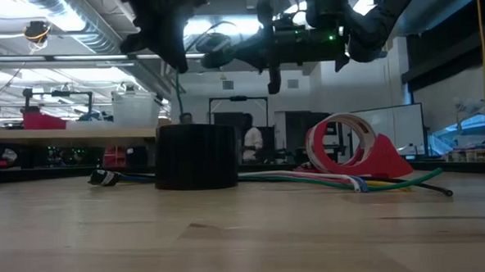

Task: Coil cords
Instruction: Coil the green wire onto the black spool

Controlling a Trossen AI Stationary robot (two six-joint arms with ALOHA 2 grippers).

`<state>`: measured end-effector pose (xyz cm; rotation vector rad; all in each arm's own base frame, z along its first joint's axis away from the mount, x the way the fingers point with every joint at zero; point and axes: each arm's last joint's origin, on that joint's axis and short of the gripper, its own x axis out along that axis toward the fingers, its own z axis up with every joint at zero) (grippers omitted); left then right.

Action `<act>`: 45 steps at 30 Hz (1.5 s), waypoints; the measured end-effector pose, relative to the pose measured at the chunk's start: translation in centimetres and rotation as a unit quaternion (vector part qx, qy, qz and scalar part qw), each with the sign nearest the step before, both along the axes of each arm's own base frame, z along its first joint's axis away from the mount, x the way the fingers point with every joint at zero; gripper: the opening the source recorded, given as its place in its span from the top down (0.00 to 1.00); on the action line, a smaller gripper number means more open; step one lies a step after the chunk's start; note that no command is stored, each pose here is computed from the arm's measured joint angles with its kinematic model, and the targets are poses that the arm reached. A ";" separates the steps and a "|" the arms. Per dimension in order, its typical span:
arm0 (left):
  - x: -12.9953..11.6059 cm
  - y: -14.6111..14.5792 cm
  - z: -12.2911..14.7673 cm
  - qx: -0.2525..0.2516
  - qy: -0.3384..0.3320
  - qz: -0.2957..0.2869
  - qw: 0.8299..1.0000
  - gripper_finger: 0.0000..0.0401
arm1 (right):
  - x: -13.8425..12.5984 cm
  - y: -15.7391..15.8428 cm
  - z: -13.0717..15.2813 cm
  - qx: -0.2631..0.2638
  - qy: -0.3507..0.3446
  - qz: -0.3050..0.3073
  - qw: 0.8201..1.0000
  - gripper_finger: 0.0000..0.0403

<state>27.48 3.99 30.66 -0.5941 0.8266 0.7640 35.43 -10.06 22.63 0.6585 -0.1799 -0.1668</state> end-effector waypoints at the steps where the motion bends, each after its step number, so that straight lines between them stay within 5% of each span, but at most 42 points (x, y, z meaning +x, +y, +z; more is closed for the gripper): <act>1: -0.1 0.1 0.0 0.002 0.002 0.004 1.000 1.00 | 0.0 0.0 0.0 0.000 0.001 0.004 1.000 0.98; 16: -5.2 0.4 3.1 0.045 0.001 0.067 0.997 1.00 | 0.0 0.1 -0.2 0.002 0.008 0.011 1.000 0.98; 24: -7.1 0.1 1.1 0.053 -0.014 0.088 0.995 1.00 | 0.0 0.2 0.0 0.009 -0.004 0.027 1.000 0.98; 27: -6.6 0.4 1.1 0.047 -0.085 0.096 0.991 1.00 | 0.0 0.2 0.0 0.010 -0.004 0.030 1.000 0.98; 31: -4.1 0.6 1.1 0.033 -0.162 0.022 0.986 1.00 | 0.0 0.2 0.1 0.009 -0.010 0.025 1.000 0.98; 40: -1.5 0.8 -2.9 -0.016 -0.059 -0.025 0.998 1.00 | 0.0 0.0 0.0 0.012 -0.004 0.007 1.000 0.98; 45: -0.9 1.0 -2.4 0.014 -0.084 -0.050 0.995 1.00 | 0.0 0.0 -0.3 0.014 0.012 0.007 1.000 0.98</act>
